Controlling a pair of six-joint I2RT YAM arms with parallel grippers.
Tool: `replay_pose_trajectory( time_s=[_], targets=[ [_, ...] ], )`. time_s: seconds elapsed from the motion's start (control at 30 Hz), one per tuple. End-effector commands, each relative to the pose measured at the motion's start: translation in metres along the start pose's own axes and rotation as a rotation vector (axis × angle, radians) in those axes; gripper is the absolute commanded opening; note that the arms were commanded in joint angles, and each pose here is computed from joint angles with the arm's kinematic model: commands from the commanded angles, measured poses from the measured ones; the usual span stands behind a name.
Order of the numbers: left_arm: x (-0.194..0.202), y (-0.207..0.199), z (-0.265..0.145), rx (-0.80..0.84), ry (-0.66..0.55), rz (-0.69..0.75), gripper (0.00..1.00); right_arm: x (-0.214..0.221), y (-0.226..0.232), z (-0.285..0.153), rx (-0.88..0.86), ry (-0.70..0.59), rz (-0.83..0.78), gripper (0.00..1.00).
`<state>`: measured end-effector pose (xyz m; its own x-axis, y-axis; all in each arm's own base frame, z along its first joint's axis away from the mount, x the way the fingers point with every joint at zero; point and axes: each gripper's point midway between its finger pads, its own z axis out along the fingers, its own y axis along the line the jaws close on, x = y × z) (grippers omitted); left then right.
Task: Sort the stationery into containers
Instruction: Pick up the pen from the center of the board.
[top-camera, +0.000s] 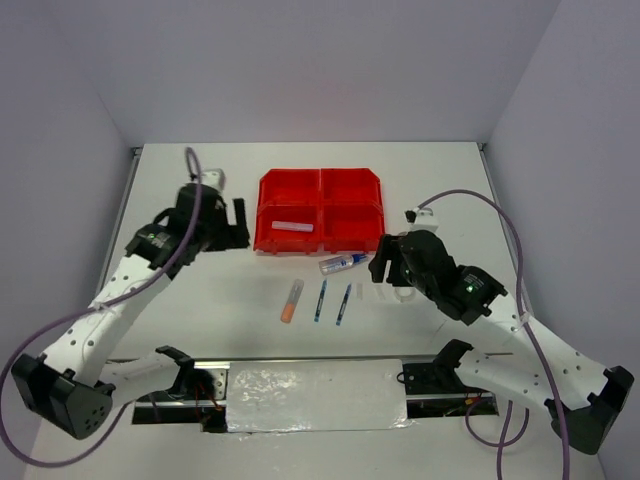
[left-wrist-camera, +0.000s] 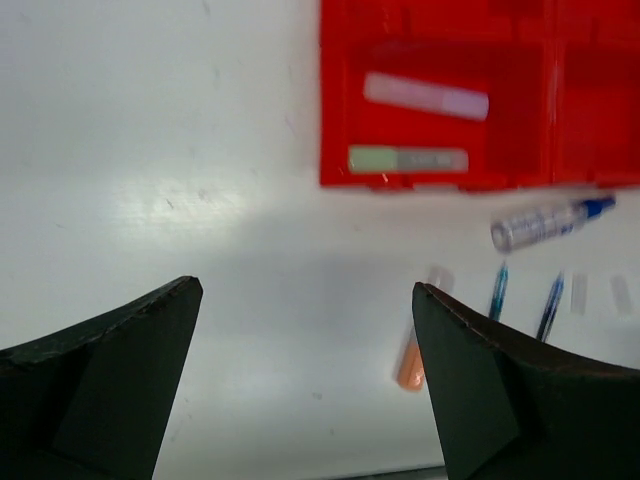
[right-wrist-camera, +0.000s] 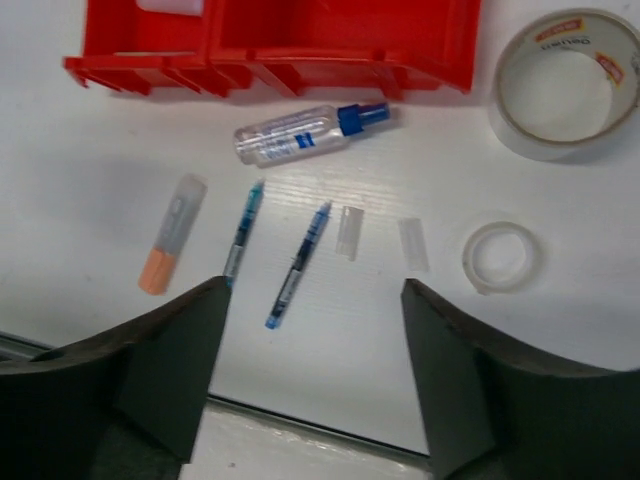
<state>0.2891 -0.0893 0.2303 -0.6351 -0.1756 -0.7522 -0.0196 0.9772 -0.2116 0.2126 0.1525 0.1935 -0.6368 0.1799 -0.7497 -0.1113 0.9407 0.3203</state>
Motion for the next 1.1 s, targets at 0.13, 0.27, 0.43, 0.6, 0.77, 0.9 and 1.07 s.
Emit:
replay_pose_trajectory(
  time_s=[0.13, 0.27, 0.43, 0.6, 0.77, 0.9, 1.07],
  targets=[
    [0.041, -0.087, -0.009, 0.066, 0.096, 0.041, 0.99, 0.019, -0.010, 0.005, 0.023, 0.036, 0.041, 0.72],
    [0.063, -0.138, -0.017, 0.185, 0.080, 0.046, 0.99, 0.019, -0.015, 0.002, 0.030, 0.027, 0.038, 0.73],
    [0.112, -0.173, 0.005, 0.175, 0.160, 0.110, 0.99, 0.011, -0.023, -0.003, 0.074, 0.016, 0.027, 0.72],
    [0.159, -0.197, 0.035, 0.129, 0.193, 0.250, 0.88, 0.003, -0.020, -0.012, 0.047, 0.002, 0.022, 0.63],
    [0.187, -0.194, 0.061, 0.088, 0.220, 0.278, 0.77, 0.004, -0.019, -0.020, 0.012, -0.012, 0.021, 0.63],
    [0.201, -0.196, 0.076, 0.064, 0.249, 0.311, 0.69, 0.003, -0.018, -0.026, -0.010, -0.017, 0.014, 0.63],
    [0.213, -0.191, 0.087, 0.042, 0.269, 0.316, 0.64, -0.001, -0.015, -0.031, -0.034, -0.028, 0.007, 0.63]
  ],
)
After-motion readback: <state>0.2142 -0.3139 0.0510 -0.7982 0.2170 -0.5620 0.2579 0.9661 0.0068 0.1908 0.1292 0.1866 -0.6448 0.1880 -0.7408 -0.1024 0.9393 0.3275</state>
